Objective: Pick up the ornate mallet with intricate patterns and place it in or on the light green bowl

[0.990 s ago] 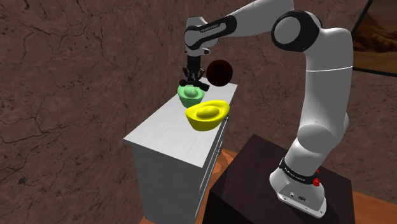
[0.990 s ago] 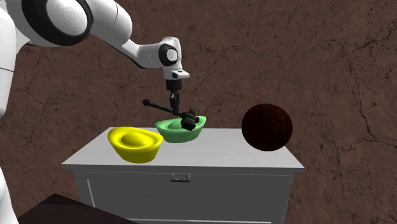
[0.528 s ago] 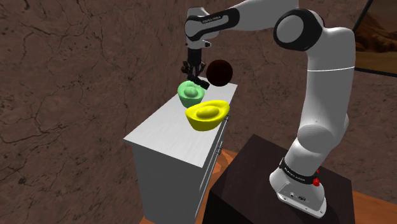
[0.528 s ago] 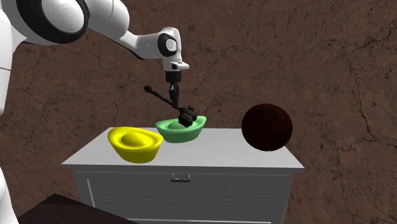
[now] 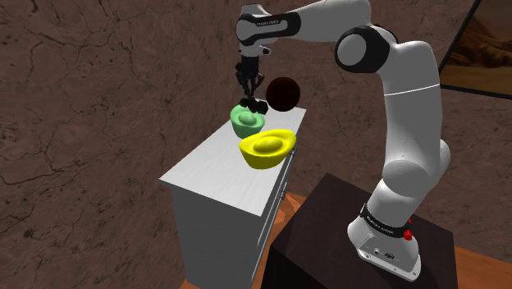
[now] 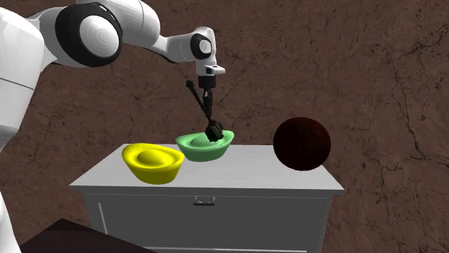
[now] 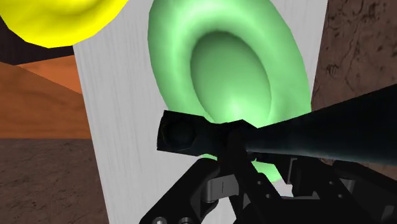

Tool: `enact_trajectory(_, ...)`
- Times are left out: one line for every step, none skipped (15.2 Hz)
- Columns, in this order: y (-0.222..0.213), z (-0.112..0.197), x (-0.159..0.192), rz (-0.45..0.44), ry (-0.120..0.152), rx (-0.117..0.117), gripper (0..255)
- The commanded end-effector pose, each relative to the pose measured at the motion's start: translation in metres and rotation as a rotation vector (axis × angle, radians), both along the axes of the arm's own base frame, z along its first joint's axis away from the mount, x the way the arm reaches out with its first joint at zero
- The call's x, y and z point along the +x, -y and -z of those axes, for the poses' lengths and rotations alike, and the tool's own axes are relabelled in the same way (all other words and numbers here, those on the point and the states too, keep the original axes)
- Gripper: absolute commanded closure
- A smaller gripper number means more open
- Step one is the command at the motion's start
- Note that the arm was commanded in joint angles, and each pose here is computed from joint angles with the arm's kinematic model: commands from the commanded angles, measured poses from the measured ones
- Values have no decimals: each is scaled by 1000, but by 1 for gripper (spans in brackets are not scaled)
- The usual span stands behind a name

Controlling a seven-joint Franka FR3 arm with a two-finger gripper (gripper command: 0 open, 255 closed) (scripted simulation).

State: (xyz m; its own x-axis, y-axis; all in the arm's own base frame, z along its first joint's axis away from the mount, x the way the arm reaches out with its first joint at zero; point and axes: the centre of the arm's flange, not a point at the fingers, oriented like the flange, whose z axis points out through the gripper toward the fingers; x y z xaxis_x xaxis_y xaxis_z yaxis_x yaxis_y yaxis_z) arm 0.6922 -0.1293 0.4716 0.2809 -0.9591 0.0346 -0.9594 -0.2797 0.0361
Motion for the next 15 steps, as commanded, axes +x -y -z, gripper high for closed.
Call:
enact_trajectory(4,13,3,1,-4,0,255)
enact_trajectory(4,18,3,1,-4,0,255)
enact_trajectory(4,24,3,1,-4,0,255)
enact_trajectory(4,29,3,1,-4,0,255)
enact_trajectory(4,34,3,1,-4,0,255)
enact_trajectory(4,40,3,1,-4,0,255)
enact_trajectory(4,45,2,1,-4,0,255)
enact_trajectory(4,50,3,1,-4,0,255)
enact_trajectory(4,55,3,1,-4,0,255)
enact_trajectory(4,61,3,1,-4,0,255)
enact_trajectory(4,66,3,1,-4,0,255)
enact_trajectory(4,71,3,1,-4,0,255)
enact_trajectory(4,76,3,1,-4,0,255)
enact_trajectory(4,76,3,1,-4,0,255)
enact_trajectory(4,76,3,1,-4,0,255)
